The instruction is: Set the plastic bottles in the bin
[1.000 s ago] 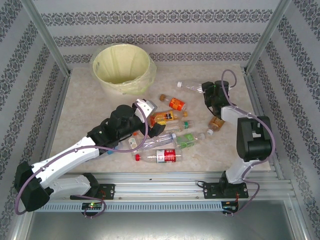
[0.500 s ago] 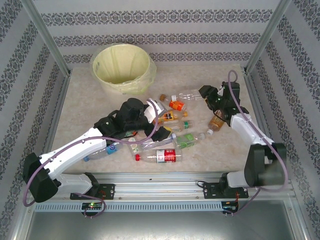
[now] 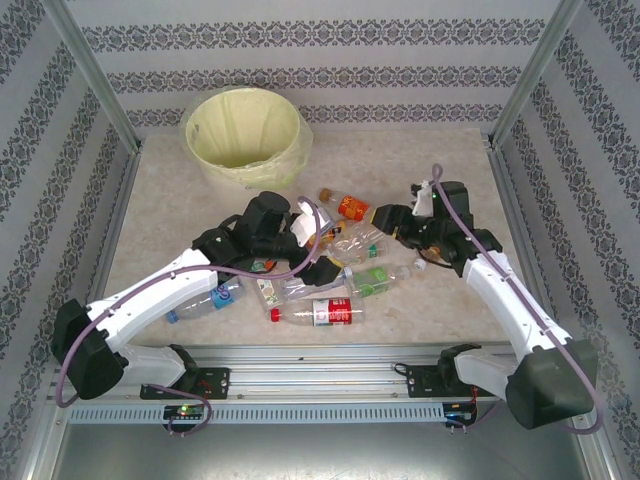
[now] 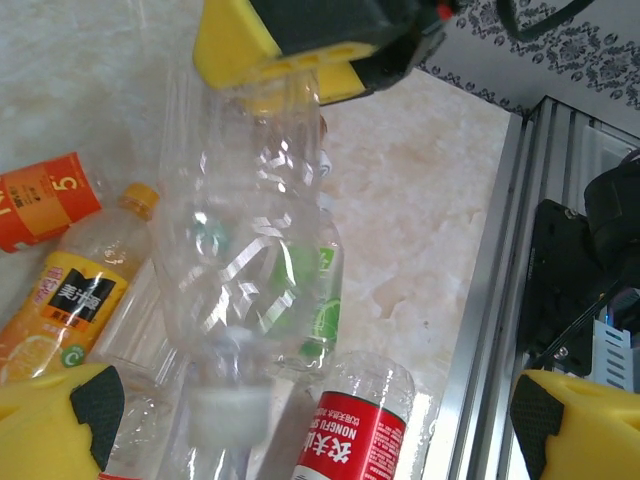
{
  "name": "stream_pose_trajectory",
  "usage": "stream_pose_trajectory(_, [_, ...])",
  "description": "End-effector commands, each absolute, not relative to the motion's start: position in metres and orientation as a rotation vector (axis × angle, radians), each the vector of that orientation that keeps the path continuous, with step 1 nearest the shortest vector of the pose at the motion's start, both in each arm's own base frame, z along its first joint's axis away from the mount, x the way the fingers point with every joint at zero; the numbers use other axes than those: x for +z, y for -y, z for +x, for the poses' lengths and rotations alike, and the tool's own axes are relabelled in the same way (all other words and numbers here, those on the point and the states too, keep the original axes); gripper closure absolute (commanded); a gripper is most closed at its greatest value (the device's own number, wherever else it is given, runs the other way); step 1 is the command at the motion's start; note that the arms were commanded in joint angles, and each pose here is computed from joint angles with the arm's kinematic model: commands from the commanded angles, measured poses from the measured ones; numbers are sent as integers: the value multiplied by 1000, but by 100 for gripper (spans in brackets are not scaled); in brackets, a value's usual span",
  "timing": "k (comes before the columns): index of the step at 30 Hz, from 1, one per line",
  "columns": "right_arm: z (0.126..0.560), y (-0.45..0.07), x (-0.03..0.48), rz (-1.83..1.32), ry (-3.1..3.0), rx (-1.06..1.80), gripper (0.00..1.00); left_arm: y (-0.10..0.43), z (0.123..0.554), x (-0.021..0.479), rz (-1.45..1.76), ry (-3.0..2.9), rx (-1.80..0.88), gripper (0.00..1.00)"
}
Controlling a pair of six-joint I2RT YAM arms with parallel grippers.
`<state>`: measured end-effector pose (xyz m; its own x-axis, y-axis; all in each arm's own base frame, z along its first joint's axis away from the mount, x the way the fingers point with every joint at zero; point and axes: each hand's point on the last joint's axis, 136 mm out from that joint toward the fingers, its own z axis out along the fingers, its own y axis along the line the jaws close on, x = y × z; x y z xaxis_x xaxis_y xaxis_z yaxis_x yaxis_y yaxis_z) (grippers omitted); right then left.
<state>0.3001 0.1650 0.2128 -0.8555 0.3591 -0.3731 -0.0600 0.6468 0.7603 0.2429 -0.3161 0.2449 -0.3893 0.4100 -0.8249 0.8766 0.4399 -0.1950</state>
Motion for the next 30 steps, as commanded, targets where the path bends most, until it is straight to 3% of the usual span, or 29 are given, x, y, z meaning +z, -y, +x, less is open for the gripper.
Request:
stream_pose_trajectory(1, [281,-179,225,114,-2374,1157,43,319,241,249,1090,-1987,-881,0])
stream_pose_trajectory(16, [261,-209,248,-15,-2315,1316,43,329,238,233,1103,-2060,-965,1])
stream_pose_trajectory(23, [261,-214,253,-10,-2280,1376,43,331,237,231,1108,-2068,-978,12])
stream_pose_trajectory(30, [259,-215,250,-19,-2289,1375,43,332,236,236,1106,-2043,-997,39])
